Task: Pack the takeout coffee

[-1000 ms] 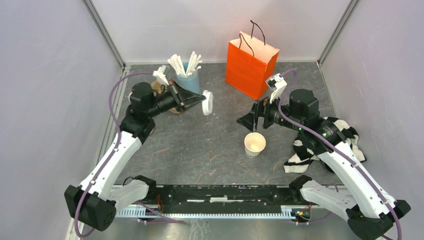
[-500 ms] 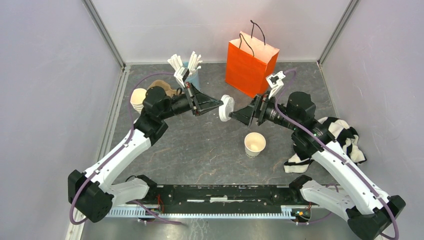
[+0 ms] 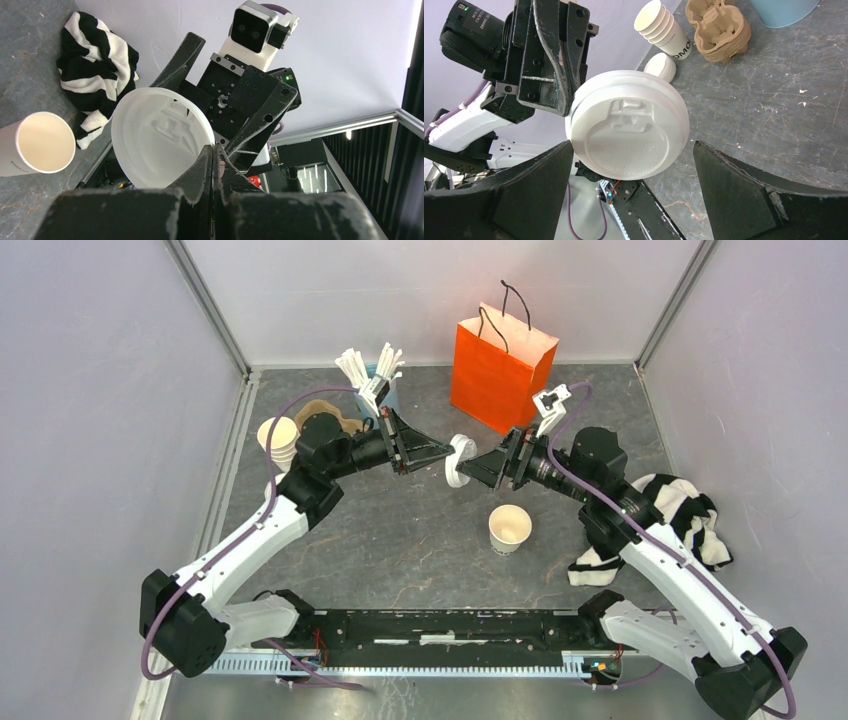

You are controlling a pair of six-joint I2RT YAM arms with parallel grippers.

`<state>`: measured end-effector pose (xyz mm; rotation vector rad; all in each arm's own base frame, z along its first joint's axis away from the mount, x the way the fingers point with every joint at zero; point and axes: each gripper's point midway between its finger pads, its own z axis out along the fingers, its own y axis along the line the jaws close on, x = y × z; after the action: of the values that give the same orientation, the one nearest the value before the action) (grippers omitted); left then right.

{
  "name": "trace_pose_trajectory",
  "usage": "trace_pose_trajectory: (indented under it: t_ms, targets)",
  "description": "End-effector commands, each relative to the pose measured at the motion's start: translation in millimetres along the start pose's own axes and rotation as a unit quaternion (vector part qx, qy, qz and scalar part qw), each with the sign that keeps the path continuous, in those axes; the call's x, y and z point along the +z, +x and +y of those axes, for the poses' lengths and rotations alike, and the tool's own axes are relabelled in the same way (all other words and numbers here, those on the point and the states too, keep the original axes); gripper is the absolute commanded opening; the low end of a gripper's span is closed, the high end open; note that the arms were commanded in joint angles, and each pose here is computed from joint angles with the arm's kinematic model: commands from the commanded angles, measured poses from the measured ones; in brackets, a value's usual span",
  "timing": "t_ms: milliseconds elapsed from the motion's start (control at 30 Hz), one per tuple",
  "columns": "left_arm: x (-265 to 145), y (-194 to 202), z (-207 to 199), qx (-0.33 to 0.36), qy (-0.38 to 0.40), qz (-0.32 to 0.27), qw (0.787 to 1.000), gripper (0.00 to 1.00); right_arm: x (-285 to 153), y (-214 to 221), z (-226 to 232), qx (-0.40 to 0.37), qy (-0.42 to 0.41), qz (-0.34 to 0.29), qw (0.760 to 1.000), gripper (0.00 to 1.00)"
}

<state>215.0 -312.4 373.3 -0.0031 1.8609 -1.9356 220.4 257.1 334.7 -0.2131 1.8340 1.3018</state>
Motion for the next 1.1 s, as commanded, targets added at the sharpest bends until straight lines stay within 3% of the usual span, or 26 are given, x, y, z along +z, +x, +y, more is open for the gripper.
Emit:
trace_pose_trajectory:
  t_ms: [0, 500, 1067]
  targets:
    - [0.2, 2.3, -16.8, 0.006, 0.028, 0.009, 1.0, 0.02, -1.4, -14.9, 13.8, -0.008, -0.026, -0.032, 0.999, 0.98]
    - [4.6, 6.3, -16.2, 0.002, 0.029, 0.019, 0.999, 0.02, 2.5, -13.6, 12.8, -0.005, -0.029, -0.028, 0.999, 0.96]
    - [7.1, 4.3, -17.1, 0.002, 0.03, 0.017, 0.999, 0.02, 4.1, -12.0, 9.8, -0.008, -0.026, -0.026, 0.999, 0.87]
